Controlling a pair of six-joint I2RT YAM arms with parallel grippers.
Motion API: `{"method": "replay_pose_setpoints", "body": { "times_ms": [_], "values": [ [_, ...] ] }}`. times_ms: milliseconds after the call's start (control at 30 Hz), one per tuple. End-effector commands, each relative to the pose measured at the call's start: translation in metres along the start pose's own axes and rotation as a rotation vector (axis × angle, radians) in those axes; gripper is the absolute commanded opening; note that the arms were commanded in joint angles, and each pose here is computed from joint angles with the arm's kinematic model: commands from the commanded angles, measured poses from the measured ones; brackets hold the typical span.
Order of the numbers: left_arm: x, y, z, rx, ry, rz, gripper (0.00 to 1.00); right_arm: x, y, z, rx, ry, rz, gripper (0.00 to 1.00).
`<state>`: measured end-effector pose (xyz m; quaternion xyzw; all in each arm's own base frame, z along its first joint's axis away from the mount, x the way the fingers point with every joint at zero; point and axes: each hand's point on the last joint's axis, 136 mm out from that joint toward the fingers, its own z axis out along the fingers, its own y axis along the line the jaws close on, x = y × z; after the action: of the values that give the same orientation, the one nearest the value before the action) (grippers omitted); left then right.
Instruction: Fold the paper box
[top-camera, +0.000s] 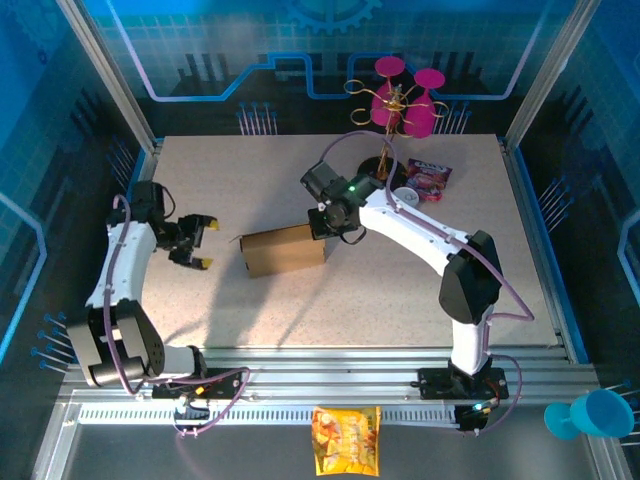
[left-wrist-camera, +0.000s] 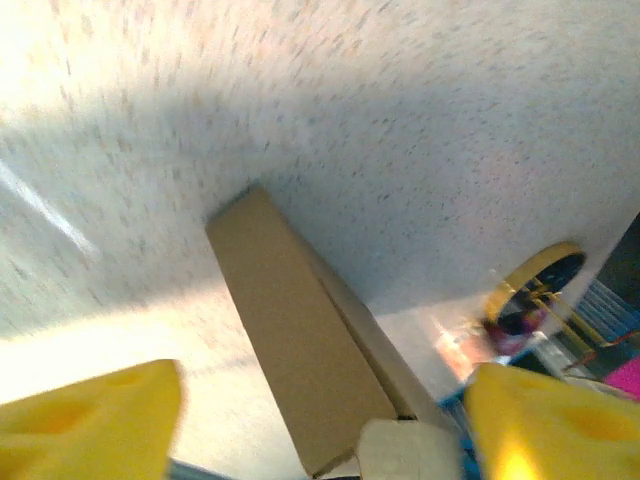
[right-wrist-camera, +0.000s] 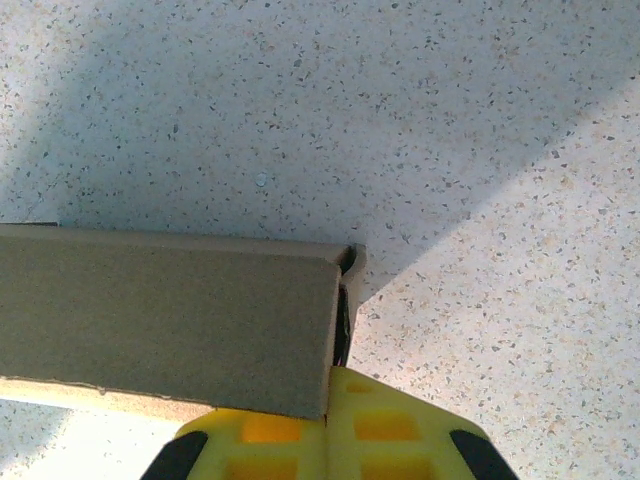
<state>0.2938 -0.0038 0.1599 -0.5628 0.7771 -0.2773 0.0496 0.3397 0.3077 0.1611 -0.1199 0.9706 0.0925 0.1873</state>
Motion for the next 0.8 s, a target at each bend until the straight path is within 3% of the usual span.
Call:
{"method": "replay_pose_setpoints", "body": {
  "times_ms": [0, 67, 167, 400, 500, 767],
  "values": [
    [0.008, -0.002, -0.027, -0.084, -0.113, 0.437, 0.5, 0.006, -0.005, 0.002, 0.008, 0.062, -0.021, 0.0],
    [0.018, -0.006, -0.031, -0.127, -0.139, 0.607, 0.47, 0.006, -0.005, 0.004, 0.001, 0.076, -0.018, 0.0],
    [0.03, -0.008, -0.031, -0.135, -0.137, 0.749, 0.43, 0.006, -0.005, 0.005, -0.003, 0.088, -0.019, 0.0],
    [0.051, -0.006, -0.027, -0.181, -0.156, 1.083, 0.49, 0.007, -0.006, 0.008, -0.024, 0.113, -0.016, 0.0],
    [0.049, -0.008, -0.023, -0.191, -0.191, 1.155, 0.57, 0.007, -0.006, 0.008, -0.03, 0.118, -0.018, 0.0],
    [0.049, -0.007, -0.002, -0.283, -0.191, 1.326, 0.56, 0.008, -0.007, 0.011, -0.04, 0.131, -0.018, 0.0]
  ]
}}
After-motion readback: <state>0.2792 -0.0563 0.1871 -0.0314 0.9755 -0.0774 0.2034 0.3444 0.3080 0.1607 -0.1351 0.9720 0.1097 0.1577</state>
